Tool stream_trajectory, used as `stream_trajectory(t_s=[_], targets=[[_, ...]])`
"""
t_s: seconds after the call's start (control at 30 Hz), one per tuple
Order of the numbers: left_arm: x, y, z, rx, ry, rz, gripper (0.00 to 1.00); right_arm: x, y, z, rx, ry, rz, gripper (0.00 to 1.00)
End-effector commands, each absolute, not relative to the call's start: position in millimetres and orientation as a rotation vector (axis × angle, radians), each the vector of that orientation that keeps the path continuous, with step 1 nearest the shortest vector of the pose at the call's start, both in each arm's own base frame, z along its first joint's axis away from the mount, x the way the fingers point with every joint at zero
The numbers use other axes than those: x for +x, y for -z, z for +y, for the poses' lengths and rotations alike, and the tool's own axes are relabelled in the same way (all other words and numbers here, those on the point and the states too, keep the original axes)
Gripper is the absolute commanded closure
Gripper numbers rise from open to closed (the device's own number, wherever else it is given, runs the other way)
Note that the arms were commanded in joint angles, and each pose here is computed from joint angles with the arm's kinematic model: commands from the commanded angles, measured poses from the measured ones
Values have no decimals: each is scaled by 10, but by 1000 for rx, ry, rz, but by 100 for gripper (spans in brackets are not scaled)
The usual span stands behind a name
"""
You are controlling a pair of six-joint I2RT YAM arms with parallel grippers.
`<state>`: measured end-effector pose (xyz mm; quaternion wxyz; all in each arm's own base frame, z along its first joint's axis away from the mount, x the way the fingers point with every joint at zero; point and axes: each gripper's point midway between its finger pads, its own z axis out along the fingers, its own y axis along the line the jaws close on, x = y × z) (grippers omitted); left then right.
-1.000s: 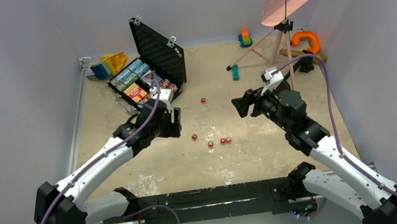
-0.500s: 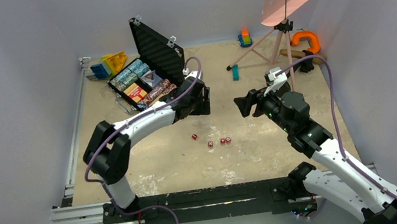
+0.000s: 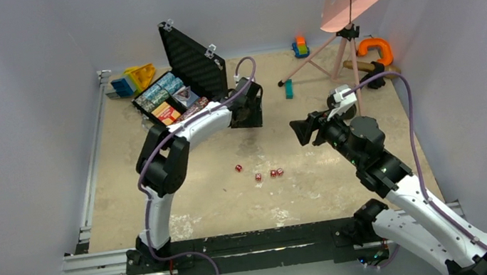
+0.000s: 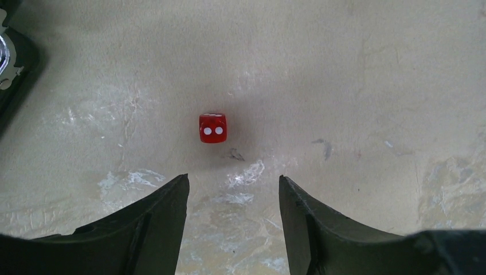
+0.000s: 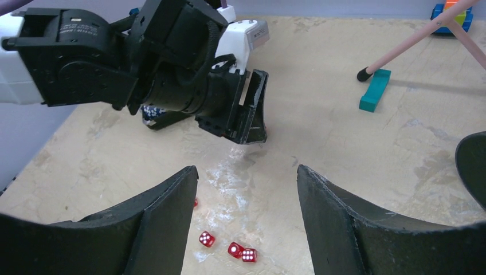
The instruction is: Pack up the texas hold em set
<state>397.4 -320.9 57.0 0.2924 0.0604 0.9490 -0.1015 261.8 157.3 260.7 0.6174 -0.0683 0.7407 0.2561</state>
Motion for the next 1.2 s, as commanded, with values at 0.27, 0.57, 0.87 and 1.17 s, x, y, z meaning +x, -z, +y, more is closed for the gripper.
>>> stream_trajectory(t_s=[0.27,0.57,0.87,1.17], targets=[[4211,-469,-3149,133,222,2620,50,2607,-2670,1544,-155,-587,1667,33],[4262,-389,-3165,174,216,2634,59,2606,-2669,1546,-158,-587,1667,34],[4301,-370,-3177,195,207,2628,61,2619,-2635,1573,-166,-591,1680,34],[4329,-372,-3166,209,179,2635,66,2619,-2624,1585,-174,-593,1684,34]])
